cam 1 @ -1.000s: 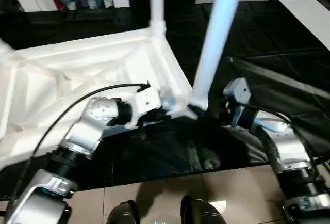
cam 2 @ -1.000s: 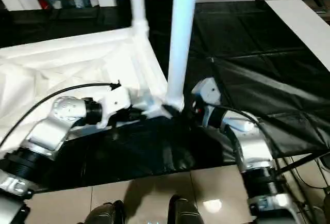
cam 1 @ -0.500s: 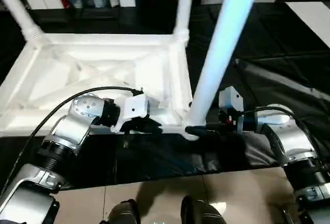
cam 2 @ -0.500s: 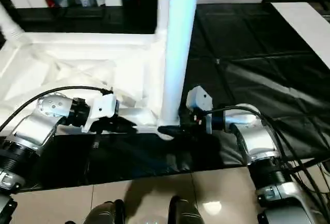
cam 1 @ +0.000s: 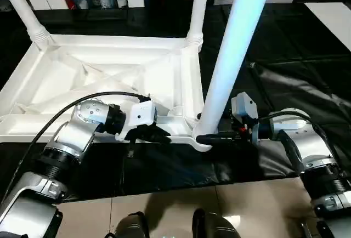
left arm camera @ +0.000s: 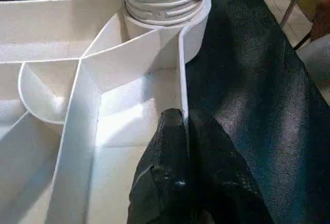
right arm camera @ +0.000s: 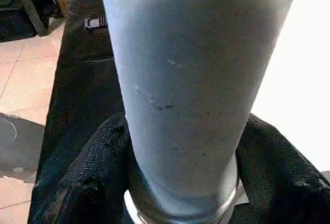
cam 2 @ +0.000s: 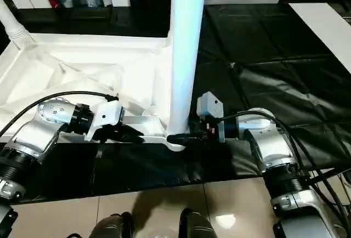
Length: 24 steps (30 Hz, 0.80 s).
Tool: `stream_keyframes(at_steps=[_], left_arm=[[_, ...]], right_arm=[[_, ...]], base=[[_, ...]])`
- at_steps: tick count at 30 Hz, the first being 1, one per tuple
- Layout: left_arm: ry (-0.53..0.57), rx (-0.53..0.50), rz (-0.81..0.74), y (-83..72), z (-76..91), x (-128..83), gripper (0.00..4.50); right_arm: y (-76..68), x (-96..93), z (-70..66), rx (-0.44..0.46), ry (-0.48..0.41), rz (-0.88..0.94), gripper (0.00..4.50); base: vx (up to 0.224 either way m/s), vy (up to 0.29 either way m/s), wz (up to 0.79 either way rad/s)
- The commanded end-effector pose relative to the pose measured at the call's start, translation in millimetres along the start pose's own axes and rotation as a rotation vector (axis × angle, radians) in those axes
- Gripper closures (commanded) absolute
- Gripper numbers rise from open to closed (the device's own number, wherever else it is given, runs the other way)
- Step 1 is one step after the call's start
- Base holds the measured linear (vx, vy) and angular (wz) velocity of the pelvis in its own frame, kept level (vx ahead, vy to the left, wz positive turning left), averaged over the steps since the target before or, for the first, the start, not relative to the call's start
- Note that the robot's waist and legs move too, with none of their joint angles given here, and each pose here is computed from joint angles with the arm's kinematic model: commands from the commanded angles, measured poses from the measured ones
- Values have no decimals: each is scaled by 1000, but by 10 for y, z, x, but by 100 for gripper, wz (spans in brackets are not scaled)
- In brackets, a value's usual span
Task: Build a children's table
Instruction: Rotate leg to tighten
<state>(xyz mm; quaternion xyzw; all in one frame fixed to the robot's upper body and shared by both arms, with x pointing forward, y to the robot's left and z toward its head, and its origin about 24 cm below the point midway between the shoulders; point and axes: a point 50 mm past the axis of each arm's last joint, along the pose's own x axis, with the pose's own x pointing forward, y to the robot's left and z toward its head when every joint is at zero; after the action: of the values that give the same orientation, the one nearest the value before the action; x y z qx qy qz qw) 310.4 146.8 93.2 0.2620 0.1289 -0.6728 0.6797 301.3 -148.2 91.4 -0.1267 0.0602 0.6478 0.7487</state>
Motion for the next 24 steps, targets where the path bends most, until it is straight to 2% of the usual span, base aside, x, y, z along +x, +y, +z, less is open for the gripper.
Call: stream_keyframes(at_steps=[1, 3, 4, 7, 12, 14, 18, 21, 23, 24], left_arm=[[-8, -4, -10, -37, 24, 73, 450], [-29, -21, 28, -28, 52, 90, 450], [-45, -53, 81, -22, 98, 133, 450], [-41, -79, 143, -2, 125, 164, 450], [-123, -171, 330, 98, 331, 367, 450], [-131, -198, 383, 130, 368, 422, 450], [-130, -281, 577, 246, 531, 587, 450], [-124, -297, 673, 301, 659, 665, 450], [-121, -298, 685, 303, 686, 685, 450], [-130, -294, 672, 294, 698, 701, 450]], right_arm=[[97, 78, -108, 72, -4, -6, 191], [123, 113, -145, 102, -14, -43, 191], [150, 190, -182, 148, -34, -122, 191], [179, 258, -179, 171, -75, -169, 191], [212, 564, -160, 280, -159, -387, 192], [208, 656, -165, 311, -159, -451, 193], [104, 903, -165, 434, -137, -709, 194], [-24, 966, -153, 518, -124, -877, 197], [-58, 988, -138, 525, -128, -899, 197], [-67, 996, -104, 485, -137, -886, 197]], base=[[0, 0, 0], [0, 0, 0], [0, 0, 0], [0, 0, 0], [0, 0, 0], [0, 0, 0], [0, 0, 0], [0, 0, 0], [0, 0, 0], [0, 0, 0]])
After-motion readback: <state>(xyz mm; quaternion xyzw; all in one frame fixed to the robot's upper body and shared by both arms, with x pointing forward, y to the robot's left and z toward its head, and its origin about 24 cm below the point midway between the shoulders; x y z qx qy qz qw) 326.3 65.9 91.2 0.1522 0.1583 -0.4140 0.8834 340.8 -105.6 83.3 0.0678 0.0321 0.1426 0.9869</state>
